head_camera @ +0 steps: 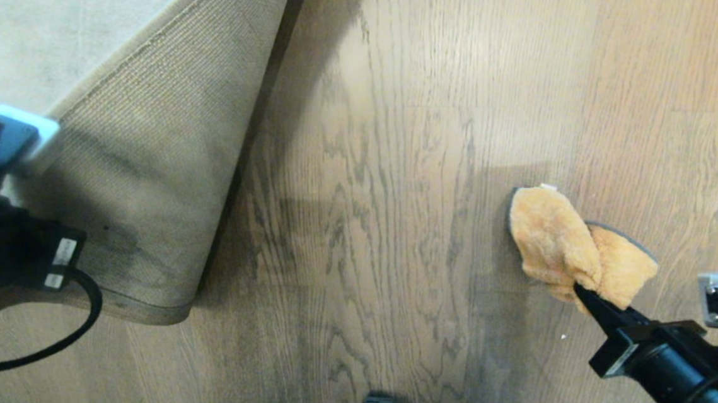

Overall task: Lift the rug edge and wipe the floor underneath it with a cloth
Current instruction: Lay down the carpet

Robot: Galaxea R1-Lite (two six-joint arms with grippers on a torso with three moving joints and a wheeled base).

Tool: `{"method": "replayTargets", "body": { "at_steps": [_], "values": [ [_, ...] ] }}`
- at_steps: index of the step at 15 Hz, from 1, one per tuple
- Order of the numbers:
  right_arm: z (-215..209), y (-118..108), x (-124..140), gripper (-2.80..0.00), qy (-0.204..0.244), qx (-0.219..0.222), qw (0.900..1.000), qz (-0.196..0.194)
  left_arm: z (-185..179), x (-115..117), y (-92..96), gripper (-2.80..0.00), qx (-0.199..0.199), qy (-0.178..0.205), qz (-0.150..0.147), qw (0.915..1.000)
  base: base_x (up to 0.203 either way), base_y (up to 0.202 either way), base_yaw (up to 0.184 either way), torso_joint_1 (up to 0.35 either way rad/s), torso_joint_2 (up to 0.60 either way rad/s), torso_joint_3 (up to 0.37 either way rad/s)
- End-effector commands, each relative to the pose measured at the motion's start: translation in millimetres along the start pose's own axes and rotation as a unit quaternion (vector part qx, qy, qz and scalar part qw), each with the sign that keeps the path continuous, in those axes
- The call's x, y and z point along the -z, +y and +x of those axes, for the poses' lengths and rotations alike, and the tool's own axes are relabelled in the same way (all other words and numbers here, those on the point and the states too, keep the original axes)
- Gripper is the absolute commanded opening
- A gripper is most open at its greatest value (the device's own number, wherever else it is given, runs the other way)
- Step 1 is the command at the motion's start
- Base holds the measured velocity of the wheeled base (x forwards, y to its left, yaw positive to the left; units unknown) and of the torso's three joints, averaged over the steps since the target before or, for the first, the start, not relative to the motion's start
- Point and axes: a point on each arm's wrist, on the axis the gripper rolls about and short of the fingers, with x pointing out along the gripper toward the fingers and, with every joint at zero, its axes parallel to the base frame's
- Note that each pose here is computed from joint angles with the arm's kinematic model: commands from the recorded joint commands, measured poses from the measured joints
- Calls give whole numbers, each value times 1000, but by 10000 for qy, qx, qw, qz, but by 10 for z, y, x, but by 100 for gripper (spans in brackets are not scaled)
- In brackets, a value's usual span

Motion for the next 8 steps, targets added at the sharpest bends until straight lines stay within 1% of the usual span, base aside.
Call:
{"method": "replayTargets", "body": {
  "at_steps": [1, 5, 8],
  "values": [
    [-84, -42, -160, -280, -533, 54, 9985, 92, -2, 1, 0, -280, -17, 2, 13, 10000, 0, 0, 0, 0, 0, 0],
    [-161, -265, -305, -280, -971, 729, 9926, -79, -13, -1, -12, -280, 18, -22, 35, 10000, 0, 0, 0, 0, 0, 0],
    [-279, -392, -432, -280, -1382, 1163, 9834, -196, -26, -2, -25, -280, 60, -48, 66, 9999, 0, 0, 0, 0, 0, 0]
  ]
}}
